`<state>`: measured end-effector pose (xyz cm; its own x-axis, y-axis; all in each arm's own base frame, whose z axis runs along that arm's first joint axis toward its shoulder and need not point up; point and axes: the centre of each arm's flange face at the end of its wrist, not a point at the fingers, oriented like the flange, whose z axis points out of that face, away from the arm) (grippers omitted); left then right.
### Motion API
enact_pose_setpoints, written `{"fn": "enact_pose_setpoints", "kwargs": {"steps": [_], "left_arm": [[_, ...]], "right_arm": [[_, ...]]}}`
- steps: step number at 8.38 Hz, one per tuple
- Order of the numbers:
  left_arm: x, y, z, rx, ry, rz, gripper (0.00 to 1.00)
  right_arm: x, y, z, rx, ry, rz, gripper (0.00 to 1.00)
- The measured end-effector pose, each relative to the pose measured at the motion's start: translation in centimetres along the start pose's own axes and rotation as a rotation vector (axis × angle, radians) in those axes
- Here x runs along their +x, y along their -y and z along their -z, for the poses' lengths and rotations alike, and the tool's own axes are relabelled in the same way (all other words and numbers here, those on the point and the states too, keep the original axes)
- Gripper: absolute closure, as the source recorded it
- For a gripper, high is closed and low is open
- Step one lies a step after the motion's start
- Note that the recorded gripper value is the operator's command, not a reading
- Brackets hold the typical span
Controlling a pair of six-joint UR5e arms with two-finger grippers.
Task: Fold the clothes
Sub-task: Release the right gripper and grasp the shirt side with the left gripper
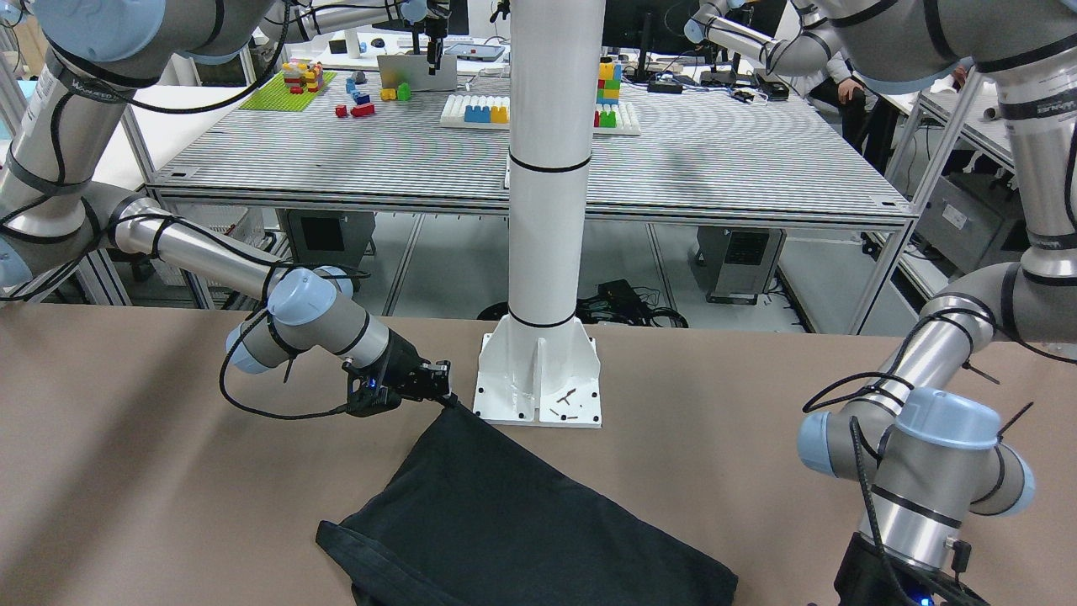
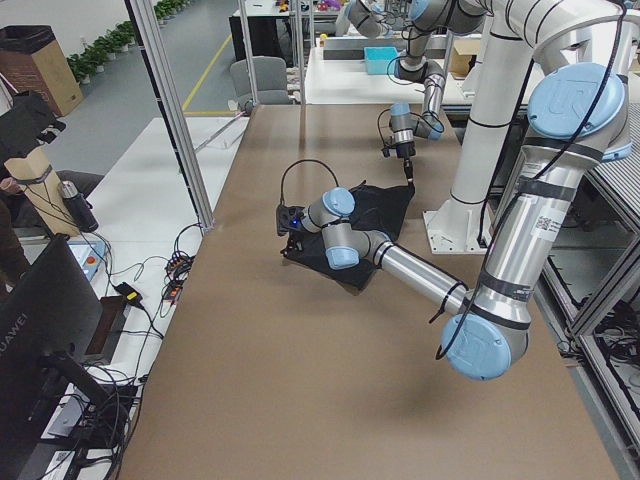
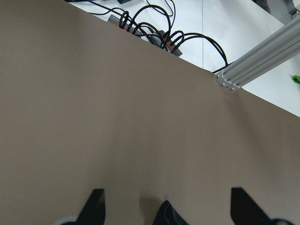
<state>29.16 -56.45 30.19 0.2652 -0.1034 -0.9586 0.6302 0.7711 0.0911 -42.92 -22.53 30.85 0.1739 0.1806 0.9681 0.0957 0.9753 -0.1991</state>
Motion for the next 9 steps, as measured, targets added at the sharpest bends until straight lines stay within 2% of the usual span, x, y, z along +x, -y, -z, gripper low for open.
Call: {"fn": "enact_pose_setpoints", "kwargs": {"steps": [1,2,3,5,7,9], "left_arm": [[0.0,0.0,0.0,-0.002,0.001,0.0,0.06],[-0.1,-0.1,-0.1,-0.01,0.003,0.0,0.06],[-0.1,-0.4,-0.1,-0.025,0.003,0.001,0.06],[-0.1,-1.5,0.4,-0.099,-0.012,0.01,0.06],[-1.0,-5.1,2.2,-0.168,-0.019,0.07,0.06],[-2.9,-11.4,2.6,-0.188,0.019,0.112,0.06]], "right_arm": [[0.2,0.3,0.4,0.014,-0.002,-0.003,0.06],[0.5,1.8,1.3,0.055,-0.001,-0.01,0.06],[0.6,4.6,3.1,0.118,0.0,-0.018,0.06],[0.8,10.8,7.1,0.25,-0.011,-0.041,0.06],[0.0,14.8,9.0,0.329,-0.044,-0.01,0.06],[-0.5,16.6,10.1,0.367,-0.075,0.036,0.06]]}}
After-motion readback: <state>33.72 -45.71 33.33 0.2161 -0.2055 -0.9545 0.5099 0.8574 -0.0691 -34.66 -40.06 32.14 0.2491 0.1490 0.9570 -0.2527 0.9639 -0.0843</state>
